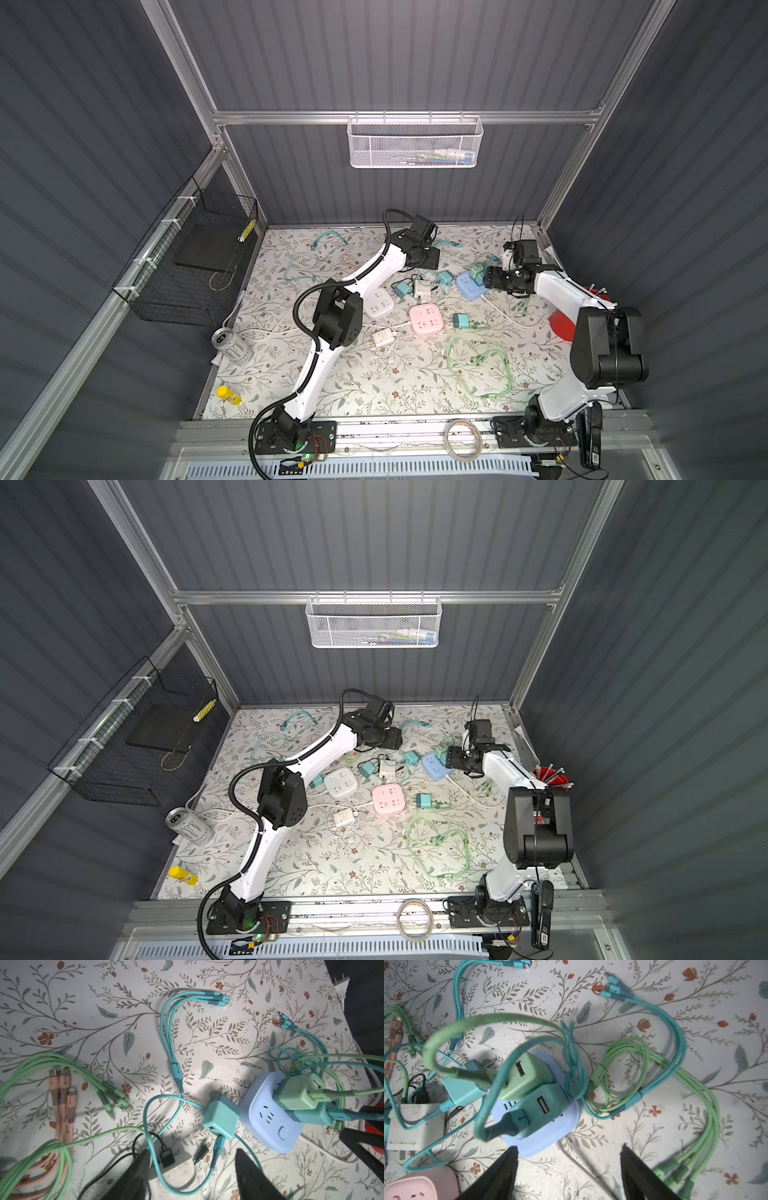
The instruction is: Pull the plug off the socket
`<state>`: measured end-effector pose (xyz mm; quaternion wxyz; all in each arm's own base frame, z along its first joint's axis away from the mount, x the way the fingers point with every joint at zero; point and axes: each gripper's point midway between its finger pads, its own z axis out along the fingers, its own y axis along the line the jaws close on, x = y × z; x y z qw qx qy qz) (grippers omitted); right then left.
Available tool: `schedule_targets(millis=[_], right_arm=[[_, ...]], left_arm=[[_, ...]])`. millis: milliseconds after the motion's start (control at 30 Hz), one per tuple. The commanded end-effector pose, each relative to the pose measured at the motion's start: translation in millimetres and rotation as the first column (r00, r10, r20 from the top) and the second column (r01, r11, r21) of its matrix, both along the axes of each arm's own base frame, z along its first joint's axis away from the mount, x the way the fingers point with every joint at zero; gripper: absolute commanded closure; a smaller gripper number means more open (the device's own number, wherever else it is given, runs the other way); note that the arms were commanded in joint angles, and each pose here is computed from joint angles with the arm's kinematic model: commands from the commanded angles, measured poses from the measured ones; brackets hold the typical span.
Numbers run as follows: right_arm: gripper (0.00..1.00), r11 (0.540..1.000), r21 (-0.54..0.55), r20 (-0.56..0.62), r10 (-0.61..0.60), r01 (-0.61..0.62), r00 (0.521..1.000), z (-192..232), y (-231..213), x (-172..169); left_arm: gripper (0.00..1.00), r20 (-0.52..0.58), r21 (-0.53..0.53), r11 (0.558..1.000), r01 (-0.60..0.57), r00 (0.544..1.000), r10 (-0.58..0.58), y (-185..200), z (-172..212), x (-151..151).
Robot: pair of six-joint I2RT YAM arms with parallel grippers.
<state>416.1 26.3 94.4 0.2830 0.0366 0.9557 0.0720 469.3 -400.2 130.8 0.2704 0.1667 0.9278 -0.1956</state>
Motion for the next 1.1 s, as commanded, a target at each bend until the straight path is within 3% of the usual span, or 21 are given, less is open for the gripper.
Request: schedule_targets(millis=[0, 233, 500, 1067], right_arm=[[0.22, 0.995, -0.068, 0.027, 0.075, -0.073, 0.997, 7.3, -3.7, 7.4], [0.21, 0.966, -0.134, 0.032, 0.227, -0.221, 0.973, 6.4, 1.4, 15.0], [0.28, 0.943, -0.100, 0.041, 0.324, -0.319, 0.945, 3.5, 16.7, 30.6], [0.36, 0.903, -0.090, -0.036, 0.419, -0.420, 0.907, -17.4, 28.4, 21.1]], left_arm=[[0.35, 0.036, -0.045, 0.997, 0.056, 0.998, -0.054, -9.8, 26.3, 0.7], [0.32, 0.036, -0.099, 0.981, 0.169, 0.985, -0.166, -45.7, 12.0, -5.4], [0.25, 0.034, -0.113, 0.964, 0.242, 0.970, -0.240, -64.8, -10.2, -15.0], [0.20, 0.028, -0.118, 0.962, 0.246, 0.969, -0.244, -65.5, -19.3, -17.0]])
